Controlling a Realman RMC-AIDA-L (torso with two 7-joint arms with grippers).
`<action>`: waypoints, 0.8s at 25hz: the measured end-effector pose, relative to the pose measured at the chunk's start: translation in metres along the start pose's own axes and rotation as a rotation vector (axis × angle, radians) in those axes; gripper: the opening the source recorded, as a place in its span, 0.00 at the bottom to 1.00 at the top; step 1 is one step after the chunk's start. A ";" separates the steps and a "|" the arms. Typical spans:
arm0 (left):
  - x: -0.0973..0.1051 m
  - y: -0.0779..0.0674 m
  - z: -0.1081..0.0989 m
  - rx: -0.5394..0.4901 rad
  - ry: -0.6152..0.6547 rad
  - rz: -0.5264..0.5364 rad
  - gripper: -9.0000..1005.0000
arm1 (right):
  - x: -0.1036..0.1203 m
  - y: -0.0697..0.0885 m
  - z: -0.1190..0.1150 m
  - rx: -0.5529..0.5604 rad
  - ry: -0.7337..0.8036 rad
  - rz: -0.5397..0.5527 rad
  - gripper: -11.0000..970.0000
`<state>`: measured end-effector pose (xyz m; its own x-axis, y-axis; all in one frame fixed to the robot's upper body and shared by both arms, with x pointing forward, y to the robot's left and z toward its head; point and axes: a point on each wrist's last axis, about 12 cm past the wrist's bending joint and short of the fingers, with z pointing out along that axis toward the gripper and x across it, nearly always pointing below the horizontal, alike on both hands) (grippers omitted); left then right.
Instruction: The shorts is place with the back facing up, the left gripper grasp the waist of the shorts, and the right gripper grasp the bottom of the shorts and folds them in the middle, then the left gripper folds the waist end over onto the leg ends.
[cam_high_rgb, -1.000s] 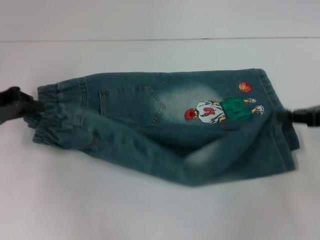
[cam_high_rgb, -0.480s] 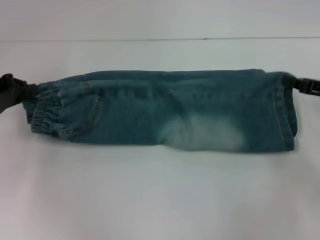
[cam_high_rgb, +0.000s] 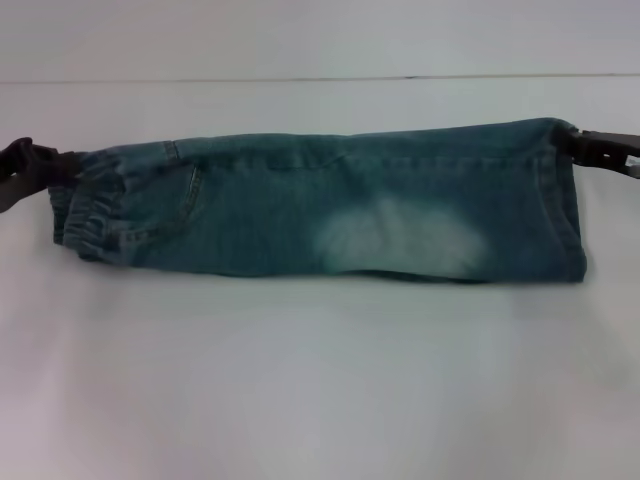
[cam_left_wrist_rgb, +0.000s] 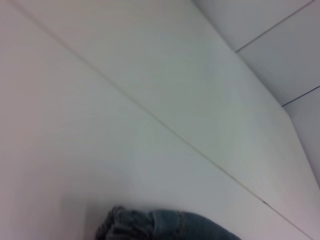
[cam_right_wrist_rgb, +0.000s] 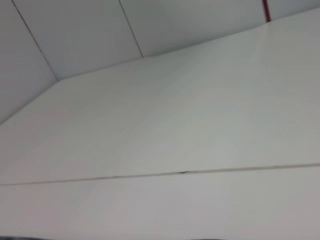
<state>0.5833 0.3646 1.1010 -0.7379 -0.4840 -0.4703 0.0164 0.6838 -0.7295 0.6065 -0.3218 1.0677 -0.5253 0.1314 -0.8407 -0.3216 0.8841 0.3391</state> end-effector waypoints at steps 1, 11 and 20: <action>0.000 0.000 0.001 -0.002 -0.003 0.011 0.06 | 0.000 0.001 0.002 0.005 -0.003 -0.004 0.01; -0.003 0.002 0.011 -0.050 -0.043 0.122 0.06 | 0.003 0.010 0.018 0.040 -0.041 -0.010 0.01; 0.002 -0.002 0.023 -0.049 -0.057 0.220 0.06 | 0.008 0.013 0.026 0.068 -0.033 -0.014 0.01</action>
<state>0.5974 0.3491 1.0901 -0.6812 -0.3494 -0.6433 0.1391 0.8010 -0.5823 0.6182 -0.2975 1.0546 -0.4949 0.1326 -0.8588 -0.2734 0.9143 0.2987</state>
